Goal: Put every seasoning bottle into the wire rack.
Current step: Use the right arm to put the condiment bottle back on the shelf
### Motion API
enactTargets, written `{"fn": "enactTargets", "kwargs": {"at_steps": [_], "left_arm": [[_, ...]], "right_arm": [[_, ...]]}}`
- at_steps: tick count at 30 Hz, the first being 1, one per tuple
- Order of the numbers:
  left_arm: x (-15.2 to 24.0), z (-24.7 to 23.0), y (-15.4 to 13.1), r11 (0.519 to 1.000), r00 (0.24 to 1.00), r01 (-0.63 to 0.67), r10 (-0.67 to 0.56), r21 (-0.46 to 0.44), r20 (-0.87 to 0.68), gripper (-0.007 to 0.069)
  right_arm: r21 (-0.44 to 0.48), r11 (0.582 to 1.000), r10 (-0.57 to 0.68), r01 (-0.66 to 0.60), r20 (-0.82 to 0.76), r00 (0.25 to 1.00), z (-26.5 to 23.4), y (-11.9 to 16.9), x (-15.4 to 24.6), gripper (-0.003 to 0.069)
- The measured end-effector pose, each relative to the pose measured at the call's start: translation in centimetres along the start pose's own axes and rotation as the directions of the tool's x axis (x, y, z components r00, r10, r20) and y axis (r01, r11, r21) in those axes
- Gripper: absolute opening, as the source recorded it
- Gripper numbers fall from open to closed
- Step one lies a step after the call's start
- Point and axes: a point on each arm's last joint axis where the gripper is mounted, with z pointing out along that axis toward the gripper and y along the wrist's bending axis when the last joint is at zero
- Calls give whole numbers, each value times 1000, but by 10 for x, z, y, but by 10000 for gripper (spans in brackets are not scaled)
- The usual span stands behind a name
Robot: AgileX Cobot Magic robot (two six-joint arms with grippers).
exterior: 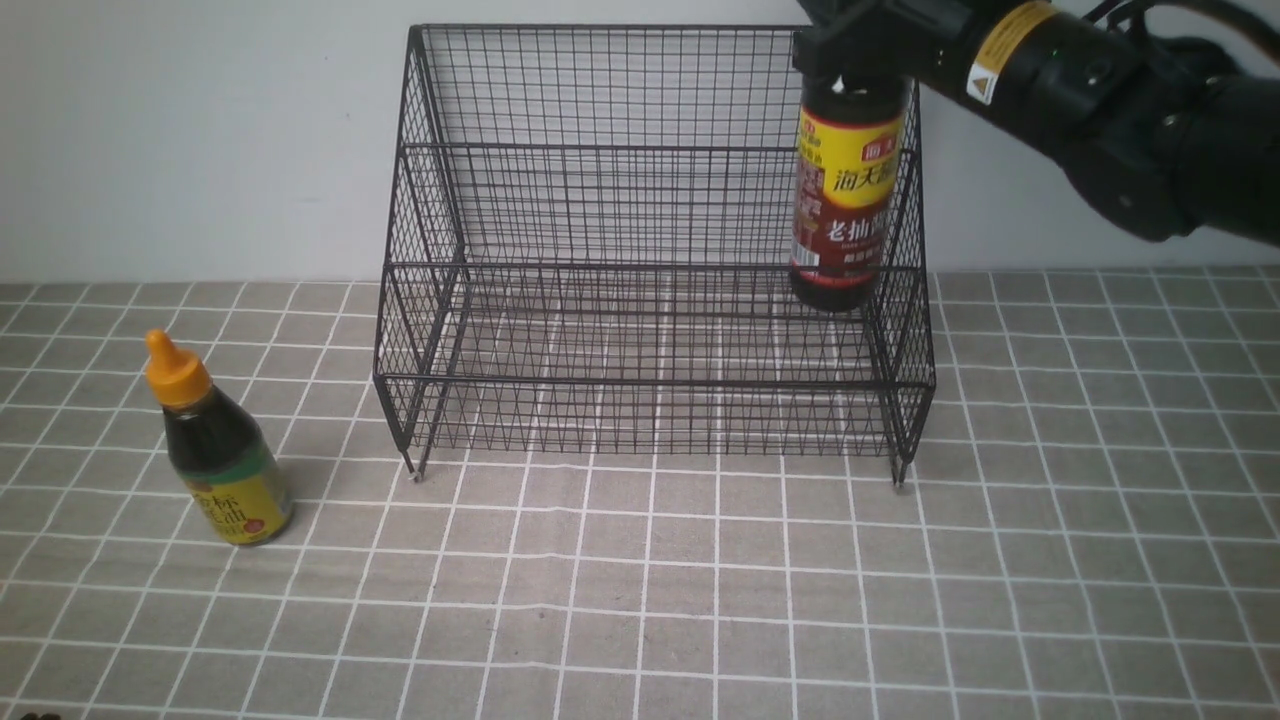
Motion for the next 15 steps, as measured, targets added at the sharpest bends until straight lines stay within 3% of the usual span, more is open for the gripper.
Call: {"fn": "enactTargets", "kwargs": {"at_steps": [6,15], "left_arm": [[0,0,0,1000,1000,0,0,0,0,-7],[0,0,0,1000,1000,0,0,0,0,-7]], "right_arm": [[-9,997,79,-80,-93,992,6,0,22,268],[-76,997,18,-32,-176,984,10,5,41,268]]}}
